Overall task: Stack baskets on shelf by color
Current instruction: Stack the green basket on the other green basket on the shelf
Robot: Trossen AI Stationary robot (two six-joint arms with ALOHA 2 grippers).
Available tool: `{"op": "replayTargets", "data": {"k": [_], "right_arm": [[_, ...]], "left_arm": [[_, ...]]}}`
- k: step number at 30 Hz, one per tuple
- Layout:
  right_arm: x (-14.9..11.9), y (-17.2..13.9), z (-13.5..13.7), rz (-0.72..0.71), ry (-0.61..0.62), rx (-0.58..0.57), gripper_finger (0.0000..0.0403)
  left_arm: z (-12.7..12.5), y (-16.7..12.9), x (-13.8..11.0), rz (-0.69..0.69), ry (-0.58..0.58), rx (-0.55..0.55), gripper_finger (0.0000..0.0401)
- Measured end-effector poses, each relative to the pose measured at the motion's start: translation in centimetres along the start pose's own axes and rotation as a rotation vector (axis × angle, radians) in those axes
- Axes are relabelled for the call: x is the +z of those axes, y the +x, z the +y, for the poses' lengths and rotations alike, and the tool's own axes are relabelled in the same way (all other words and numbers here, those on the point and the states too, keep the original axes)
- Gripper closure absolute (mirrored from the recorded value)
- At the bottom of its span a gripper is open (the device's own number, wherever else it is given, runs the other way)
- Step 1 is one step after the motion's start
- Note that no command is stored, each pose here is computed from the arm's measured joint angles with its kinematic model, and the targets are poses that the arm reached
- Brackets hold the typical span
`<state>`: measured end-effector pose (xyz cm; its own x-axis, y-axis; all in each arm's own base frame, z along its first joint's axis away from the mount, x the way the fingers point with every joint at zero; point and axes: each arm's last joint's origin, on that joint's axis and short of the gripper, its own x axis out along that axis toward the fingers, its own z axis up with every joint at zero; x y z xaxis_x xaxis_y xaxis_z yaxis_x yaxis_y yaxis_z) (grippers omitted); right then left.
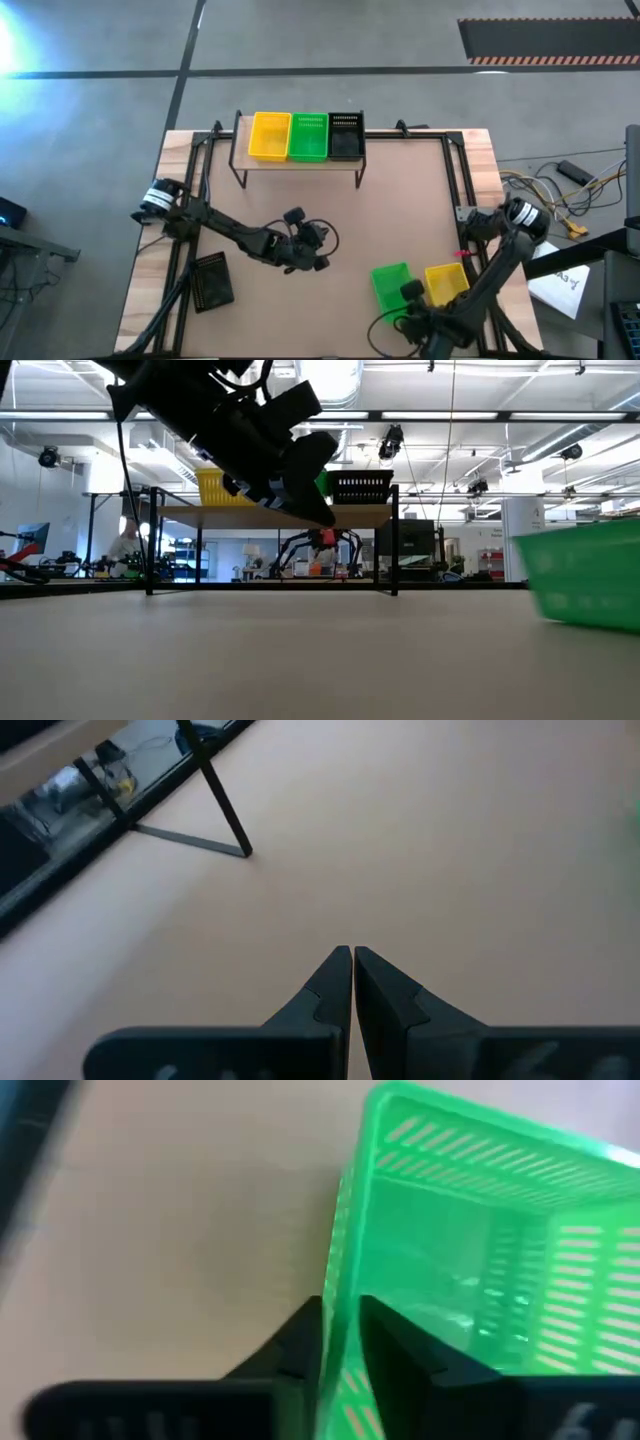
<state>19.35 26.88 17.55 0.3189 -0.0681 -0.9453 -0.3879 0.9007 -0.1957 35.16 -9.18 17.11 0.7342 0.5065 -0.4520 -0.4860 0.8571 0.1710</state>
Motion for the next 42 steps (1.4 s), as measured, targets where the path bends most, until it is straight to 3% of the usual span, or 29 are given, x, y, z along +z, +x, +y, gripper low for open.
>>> {"op": "replayTargets", "data": {"k": [3,8,15,18,23,30,33,37,42], "right_arm": [[0.1,0.2,-2.3,-0.009,-0.054,-0.056,0.0386],[0.4,2.1,-8.4,-0.008,-0.03,-0.122,0.0392],[4.1,4.9,-17.0,-0.332,0.078,-0.109,0.0392],[5.0,5.2,-19.7,-0.411,0.1,-0.163,0.038],[5.1,5.1,-22.9,-0.433,0.123,-0.195,0.0324],[1.6,4.2,-22.1,-0.449,0.237,-0.197,0.0269],[-1.2,3.5,-20.0,-0.457,0.309,-0.209,0.0271],[-4.7,2.6,-17.0,-0.495,0.384,-0.167,0.0283],[-7.8,1.7,-14.4,-0.566,0.453,-0.128,0.0299]], "left_arm": [[-0.2,-1.3,0.4,-0.026,0.077,0.025,0.0401],[-0.3,-6.5,3.1,-0.174,0.141,0.065,0.0401],[-0.6,-11.1,4.1,-0.249,0.144,0.017,0.0401],[-1.1,-11.4,3.6,-0.244,0.156,0.004,0.0401],[-1.2,-10.7,2.2,-0.221,0.106,0.007,0.0401],[-0.6,-10.0,-0.2,-0.19,-0.013,0.011,0.0401],[-0.6,-9.5,-0.8,-0.185,-0.045,0.004,0.0401],[-1.5,-7.9,-0.7,-0.214,0.034,0.014,0.0401],[-1.8,-4.1,1.1,-0.206,-0.057,-0.027,0.0401]]}}
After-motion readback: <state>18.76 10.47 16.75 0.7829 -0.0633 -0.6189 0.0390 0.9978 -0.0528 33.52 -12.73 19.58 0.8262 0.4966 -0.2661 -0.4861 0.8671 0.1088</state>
